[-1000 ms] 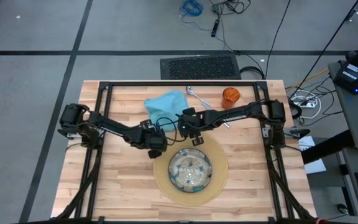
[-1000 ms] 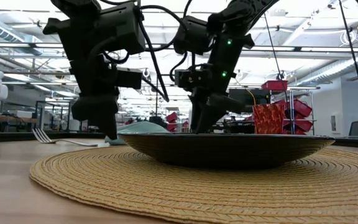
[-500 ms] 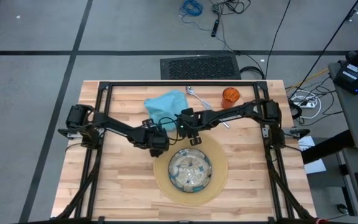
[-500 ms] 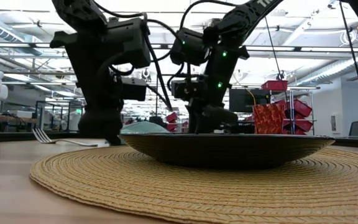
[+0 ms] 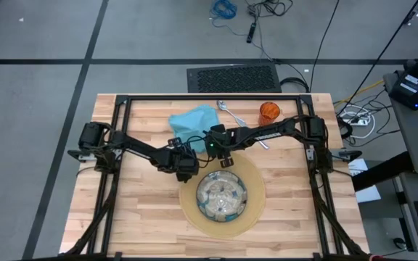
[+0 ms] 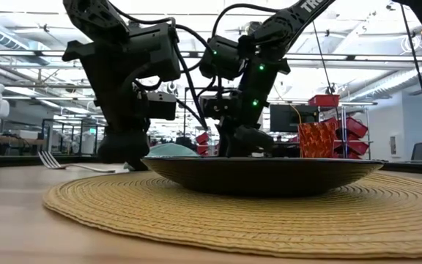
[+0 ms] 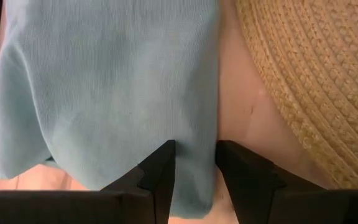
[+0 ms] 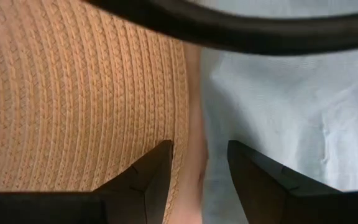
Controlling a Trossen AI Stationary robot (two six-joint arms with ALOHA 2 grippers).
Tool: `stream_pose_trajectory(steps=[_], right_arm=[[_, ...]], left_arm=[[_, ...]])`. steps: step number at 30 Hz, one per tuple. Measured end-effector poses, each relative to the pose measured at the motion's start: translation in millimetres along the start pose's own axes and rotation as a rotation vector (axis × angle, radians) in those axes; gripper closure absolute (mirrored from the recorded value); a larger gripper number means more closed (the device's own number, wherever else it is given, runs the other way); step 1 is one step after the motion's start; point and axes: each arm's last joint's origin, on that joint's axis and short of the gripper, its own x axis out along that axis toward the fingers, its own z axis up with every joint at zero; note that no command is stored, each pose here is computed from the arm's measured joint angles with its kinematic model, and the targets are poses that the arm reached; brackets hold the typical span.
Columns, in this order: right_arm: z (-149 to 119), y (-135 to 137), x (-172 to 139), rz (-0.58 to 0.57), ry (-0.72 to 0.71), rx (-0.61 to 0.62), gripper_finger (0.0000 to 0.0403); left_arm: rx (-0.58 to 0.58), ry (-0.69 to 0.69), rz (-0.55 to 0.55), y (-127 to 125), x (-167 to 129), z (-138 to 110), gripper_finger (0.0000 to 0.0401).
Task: Set table place
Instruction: Fold the blue napkin
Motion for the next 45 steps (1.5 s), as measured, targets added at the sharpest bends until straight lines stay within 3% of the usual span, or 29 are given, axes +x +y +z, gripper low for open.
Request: stream_pose_trajectory(steps=[15, 21, 33, 45], right_arm=[[-11, -6, -6, 0.045, 0.067, -0.013, 0.0252], [-11, -10, -17, 0.056, 0.033, -0.014, 0.0252], [-16, -27, -13, 0.042, 0.003, 0.036, 0.0252], [-24, -18, 6, 0.051, -0.023, 0.052, 0.0264]], left_arm=[[0.004, -0.005, -0.059, 9, -1, 15, 0.0285], [-0.010, -0.015, -0.082, 11, -1, 21, 0.0285], [0.008, -0.012, -0.080, 12, -1, 21, 0.0285], [0.011, -0.012, -0.072, 12, -1, 20, 0.0285]])
